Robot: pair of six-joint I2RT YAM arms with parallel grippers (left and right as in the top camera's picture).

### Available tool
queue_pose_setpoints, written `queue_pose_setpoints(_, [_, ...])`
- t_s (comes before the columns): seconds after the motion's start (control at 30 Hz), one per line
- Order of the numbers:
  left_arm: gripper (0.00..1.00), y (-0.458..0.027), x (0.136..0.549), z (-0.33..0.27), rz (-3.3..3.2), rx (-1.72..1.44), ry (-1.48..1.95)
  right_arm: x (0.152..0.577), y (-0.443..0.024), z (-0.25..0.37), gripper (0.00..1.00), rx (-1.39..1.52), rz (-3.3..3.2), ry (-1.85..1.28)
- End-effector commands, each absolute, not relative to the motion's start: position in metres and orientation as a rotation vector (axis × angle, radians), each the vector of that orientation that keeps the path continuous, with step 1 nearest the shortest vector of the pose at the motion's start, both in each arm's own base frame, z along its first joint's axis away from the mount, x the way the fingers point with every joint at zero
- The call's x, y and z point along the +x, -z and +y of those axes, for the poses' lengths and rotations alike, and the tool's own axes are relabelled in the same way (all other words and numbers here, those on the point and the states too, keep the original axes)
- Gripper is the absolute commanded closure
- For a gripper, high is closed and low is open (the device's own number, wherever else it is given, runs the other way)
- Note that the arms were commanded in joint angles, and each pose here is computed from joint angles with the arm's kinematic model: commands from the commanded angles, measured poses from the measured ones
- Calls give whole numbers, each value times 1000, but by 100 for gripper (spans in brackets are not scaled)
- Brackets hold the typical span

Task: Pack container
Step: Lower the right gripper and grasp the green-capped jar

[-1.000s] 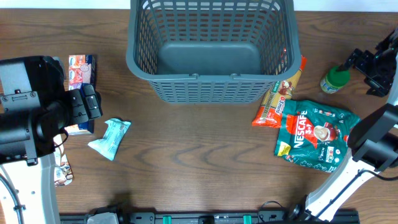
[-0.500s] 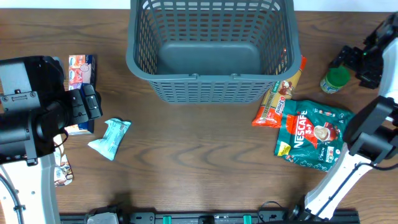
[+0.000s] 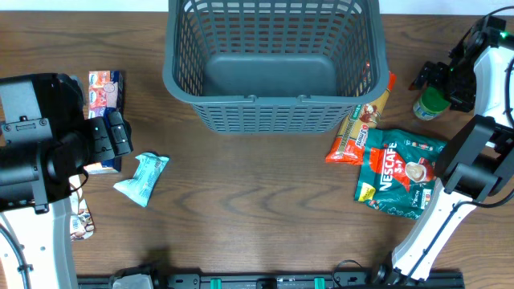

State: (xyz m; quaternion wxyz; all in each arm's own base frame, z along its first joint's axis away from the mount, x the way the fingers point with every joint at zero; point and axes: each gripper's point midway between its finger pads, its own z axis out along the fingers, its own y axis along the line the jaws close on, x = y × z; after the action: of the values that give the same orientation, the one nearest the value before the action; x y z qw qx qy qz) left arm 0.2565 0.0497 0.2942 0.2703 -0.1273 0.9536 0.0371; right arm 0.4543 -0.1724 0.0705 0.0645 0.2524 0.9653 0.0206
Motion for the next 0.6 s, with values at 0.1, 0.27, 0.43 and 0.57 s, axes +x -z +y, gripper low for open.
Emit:
queue_pose_setpoints(0.1, [2,-300,258,51,2551,-369,-97,457,-69,-180,1,723,2916,7])
queue_pose_setpoints(0.27, [2,-300,258,51,2551,-369,-97,459,-67,-183,1,722,2910,20])
queue_pose_setpoints(0.43, [2,-300,258,51,2551,-368,-98,462,-64,-184,1,721,2899,26])
queue_pose_setpoints(0.57, [1,-300,258,51,2552,-363,-99,461,-57,-184,1,721,2902,25])
